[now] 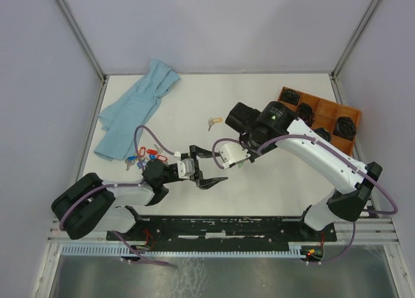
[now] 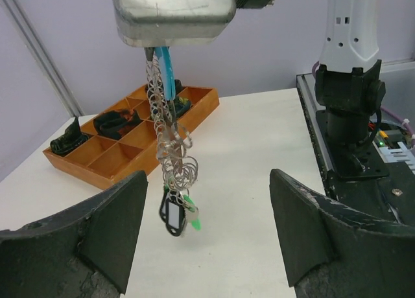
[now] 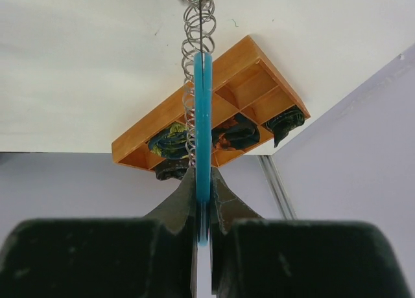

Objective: Remove the keys from the keyring

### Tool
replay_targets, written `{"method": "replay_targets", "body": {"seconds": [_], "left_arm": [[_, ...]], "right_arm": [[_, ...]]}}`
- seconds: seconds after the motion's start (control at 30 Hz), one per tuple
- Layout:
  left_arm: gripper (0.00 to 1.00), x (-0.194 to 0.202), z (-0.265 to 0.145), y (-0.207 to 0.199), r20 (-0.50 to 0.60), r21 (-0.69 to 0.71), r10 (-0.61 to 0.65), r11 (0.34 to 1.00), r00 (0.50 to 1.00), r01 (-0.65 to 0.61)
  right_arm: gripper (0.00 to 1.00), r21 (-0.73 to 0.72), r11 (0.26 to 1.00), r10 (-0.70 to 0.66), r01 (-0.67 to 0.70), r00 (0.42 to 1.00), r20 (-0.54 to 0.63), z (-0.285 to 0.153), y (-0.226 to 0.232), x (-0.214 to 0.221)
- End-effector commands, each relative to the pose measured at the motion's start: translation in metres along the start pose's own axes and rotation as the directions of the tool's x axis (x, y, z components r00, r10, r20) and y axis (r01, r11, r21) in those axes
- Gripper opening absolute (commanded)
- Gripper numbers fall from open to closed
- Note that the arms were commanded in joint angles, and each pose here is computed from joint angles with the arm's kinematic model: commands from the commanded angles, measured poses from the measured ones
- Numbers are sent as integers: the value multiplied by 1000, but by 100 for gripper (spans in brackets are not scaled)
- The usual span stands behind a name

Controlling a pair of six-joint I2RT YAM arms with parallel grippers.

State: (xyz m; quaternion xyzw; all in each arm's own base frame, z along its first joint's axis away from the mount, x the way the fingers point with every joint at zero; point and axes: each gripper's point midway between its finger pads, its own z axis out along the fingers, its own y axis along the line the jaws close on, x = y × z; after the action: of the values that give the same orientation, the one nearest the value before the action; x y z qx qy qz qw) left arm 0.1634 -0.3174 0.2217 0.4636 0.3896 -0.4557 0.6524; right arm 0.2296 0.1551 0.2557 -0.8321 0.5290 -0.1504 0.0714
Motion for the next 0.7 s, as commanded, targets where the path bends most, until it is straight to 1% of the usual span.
{"method": "replay_targets", "body": {"seconds": [0.0,0.07,0.2,0.4,0.57,0.63,0.67], "left_arm": [[82,-17,17,10,74,3,123,992,990,-123],[83,-15,23,14,78,-4,116,993,990,-116],[84,-10,30,23,83,-37,94,995,992,-91],[82,-8,45,18,123,25,-6,1000,992,3],[83,-16,48,20,177,-5,-47,999,983,49],[81,-20,49,21,194,-13,-71,997,978,75],[79,-20,51,20,197,-15,-83,996,977,88]], "right_arm": [[2,-94,996,-13,8,999,-47,-16,34,21],[2,-95,995,-6,6,1000,-6,-18,35,15],[2,-89,996,-5,6,1000,5,-20,36,15],[2,-96,995,2,1,999,35,-21,38,11],[1,-107,994,13,-7,998,58,-21,41,8],[1,-110,994,23,-15,997,71,-21,42,7],[1,-112,994,28,-19,996,84,-22,43,5]]}}
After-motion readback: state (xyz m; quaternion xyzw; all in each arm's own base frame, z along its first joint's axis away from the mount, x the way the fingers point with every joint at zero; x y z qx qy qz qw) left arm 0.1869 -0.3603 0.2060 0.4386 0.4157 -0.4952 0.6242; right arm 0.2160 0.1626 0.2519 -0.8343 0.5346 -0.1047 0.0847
